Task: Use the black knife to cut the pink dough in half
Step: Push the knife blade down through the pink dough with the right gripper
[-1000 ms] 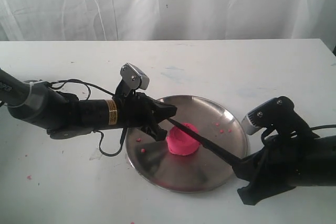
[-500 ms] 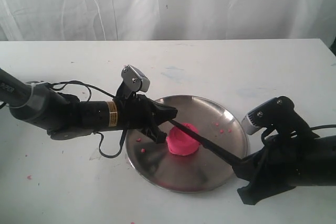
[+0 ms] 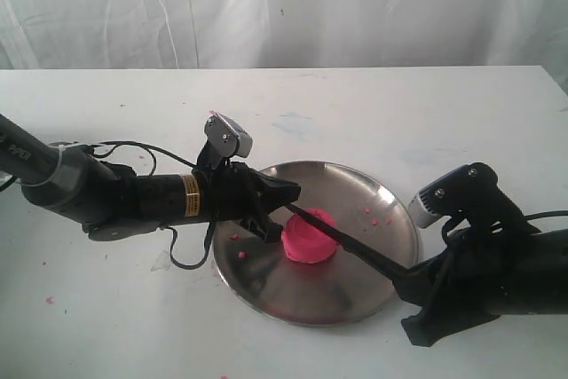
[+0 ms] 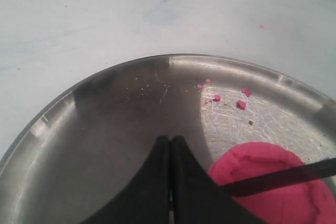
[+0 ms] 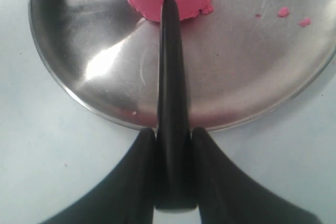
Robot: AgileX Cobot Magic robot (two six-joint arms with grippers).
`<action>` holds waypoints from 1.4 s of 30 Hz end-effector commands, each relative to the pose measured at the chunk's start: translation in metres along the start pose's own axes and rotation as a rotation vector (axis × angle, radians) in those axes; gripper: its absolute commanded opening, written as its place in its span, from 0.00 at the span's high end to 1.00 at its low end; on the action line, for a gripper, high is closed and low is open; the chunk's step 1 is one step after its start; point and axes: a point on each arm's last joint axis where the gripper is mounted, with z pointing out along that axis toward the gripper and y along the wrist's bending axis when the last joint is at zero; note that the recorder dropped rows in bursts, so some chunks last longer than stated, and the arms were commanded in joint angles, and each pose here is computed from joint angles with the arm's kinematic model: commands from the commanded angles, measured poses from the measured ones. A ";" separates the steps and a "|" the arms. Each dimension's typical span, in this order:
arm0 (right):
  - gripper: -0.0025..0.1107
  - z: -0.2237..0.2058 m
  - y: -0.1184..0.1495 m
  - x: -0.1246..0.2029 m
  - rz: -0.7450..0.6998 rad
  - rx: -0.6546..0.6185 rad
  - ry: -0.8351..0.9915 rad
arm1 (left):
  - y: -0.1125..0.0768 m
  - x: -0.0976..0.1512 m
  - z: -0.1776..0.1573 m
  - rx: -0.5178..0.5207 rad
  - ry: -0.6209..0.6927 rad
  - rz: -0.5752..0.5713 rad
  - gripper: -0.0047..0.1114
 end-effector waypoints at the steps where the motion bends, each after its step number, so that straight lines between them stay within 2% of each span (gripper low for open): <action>1: 0.98 0.000 0.001 0.001 -0.009 -0.004 0.003 | -0.001 0.010 0.001 0.003 0.074 0.025 0.96; 10: 0.98 0.000 0.001 0.001 -0.008 -0.005 0.003 | 0.003 0.018 0.000 -0.045 0.157 0.033 0.96; 42: 0.98 0.003 -0.001 0.010 -0.007 0.020 0.034 | 0.003 0.018 0.000 -0.046 0.161 0.035 0.96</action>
